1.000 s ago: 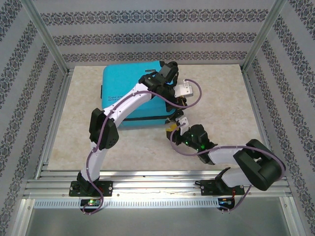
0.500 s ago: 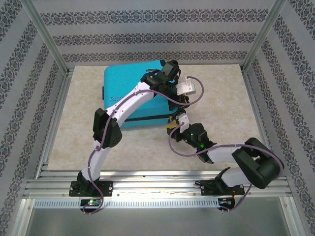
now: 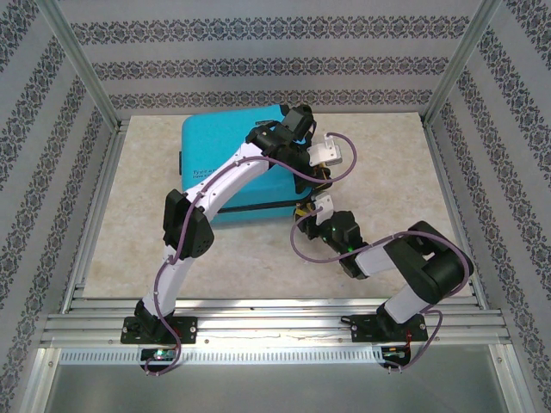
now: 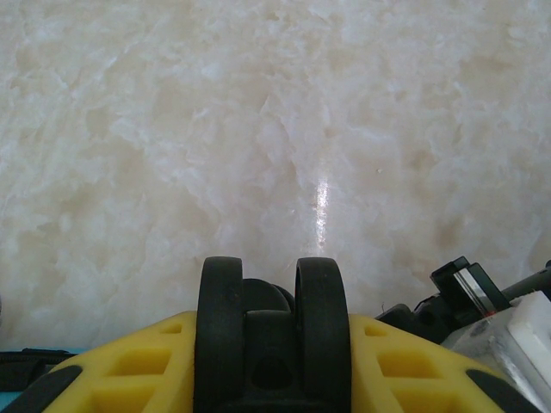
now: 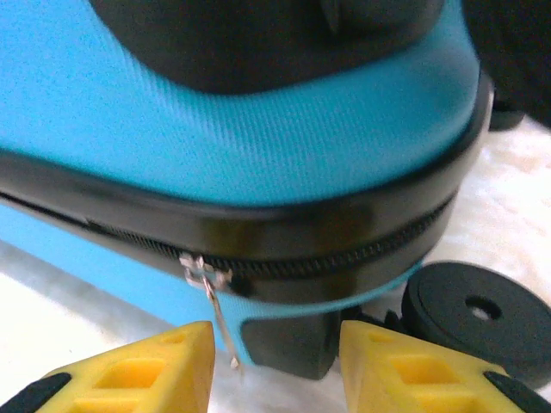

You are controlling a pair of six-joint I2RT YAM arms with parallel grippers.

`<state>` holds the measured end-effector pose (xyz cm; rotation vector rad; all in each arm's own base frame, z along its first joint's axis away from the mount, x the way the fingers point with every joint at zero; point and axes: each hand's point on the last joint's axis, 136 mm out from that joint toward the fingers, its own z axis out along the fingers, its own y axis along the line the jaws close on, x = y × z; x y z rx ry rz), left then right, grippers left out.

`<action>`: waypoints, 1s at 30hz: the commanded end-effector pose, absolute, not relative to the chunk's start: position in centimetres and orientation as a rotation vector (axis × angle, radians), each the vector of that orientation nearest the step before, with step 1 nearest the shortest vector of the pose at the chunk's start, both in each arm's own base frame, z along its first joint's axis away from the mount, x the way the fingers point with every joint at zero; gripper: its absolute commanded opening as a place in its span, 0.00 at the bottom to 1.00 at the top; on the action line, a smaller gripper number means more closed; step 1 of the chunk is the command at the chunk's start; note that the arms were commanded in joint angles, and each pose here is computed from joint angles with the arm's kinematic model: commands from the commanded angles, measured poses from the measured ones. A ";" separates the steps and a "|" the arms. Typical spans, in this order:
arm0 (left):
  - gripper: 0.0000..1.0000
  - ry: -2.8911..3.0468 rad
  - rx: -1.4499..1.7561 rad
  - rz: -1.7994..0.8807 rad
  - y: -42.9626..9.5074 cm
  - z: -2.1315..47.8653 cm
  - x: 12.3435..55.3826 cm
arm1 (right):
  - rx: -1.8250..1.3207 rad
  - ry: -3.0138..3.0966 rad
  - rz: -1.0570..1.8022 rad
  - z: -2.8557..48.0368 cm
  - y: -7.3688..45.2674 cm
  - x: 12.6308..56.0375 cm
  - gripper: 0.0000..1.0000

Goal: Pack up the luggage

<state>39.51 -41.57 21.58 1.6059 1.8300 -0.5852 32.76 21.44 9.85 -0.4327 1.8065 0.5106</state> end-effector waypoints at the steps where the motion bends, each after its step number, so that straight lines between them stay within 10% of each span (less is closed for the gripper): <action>1: 0.00 1.519 1.556 -0.739 -44.4 31.0 37.3 | -0.411 1.702 0.531 12.9 22.3 34.3 0.43; 7: 0.00 1.516 1.553 -0.741 -44.5 31.1 37.4 | -0.421 1.682 0.570 13.7 23.4 35.0 0.38; 17: 0.00 1.519 1.550 -0.735 -44.4 31.0 37.6 | -0.418 1.675 0.599 14.0 23.6 34.5 0.01; 30: 0.00 1.565 1.557 -0.714 -43.2 30.4 37.6 | -0.296 1.684 0.538 15.0 20.8 34.2 0.00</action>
